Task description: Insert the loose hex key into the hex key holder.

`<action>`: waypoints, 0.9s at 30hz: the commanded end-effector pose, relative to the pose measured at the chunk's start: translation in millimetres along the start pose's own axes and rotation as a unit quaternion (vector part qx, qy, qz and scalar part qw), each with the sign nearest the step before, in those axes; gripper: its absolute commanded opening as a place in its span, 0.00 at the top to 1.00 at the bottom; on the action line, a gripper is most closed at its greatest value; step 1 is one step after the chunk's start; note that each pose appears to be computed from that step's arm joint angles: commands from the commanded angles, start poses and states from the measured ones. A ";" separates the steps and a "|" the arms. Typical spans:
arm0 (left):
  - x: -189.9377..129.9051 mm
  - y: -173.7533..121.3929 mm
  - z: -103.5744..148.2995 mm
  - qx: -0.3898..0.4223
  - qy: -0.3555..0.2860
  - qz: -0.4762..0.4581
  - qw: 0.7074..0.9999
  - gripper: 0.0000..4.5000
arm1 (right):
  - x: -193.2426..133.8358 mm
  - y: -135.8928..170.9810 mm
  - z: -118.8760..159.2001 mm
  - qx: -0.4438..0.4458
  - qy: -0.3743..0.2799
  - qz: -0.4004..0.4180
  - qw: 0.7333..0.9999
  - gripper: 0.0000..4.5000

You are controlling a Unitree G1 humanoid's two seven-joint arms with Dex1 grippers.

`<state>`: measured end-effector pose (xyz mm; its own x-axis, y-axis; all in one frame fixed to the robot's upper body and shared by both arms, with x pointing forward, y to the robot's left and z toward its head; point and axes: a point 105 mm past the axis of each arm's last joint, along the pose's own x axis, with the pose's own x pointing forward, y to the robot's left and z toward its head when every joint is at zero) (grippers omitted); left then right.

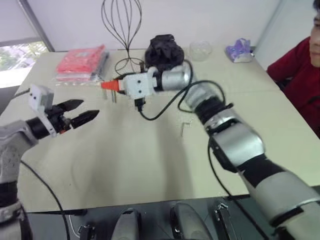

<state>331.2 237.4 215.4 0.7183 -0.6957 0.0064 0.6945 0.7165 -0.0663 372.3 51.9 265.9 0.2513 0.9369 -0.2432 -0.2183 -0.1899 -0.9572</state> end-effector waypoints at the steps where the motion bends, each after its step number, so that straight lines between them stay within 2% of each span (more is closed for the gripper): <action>1: 24.2 -1.7 7.6 -0.010 -0.023 -0.055 0.998 0.00 | -12.5 3.9 9.6 -0.091 -0.015 0.008 0.996 0.77; 7: 65.6 -25.6 14.7 -0.023 -0.014 -0.174 0.984 0.00 | -31.3 22.7 -10.9 -0.115 0.025 0.004 0.993 0.77; 13: 92.0 -34.9 16.5 -0.016 -0.006 -0.217 0.976 0.00 | -36.8 18.9 -15.1 -0.102 0.040 -0.029 0.994 0.77; 27: 106.8 -28.8 22.0 -0.026 -0.011 -0.235 0.972 0.00 | -39.9 9.6 -9.3 -0.101 0.043 -0.059 0.992 0.77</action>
<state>389.4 144.2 221.8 0.3387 -0.9401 0.0385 0.9313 0.3291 -0.1562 374.6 8.6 244.0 0.3583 0.9095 -0.2109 -0.0396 -0.2109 -0.9767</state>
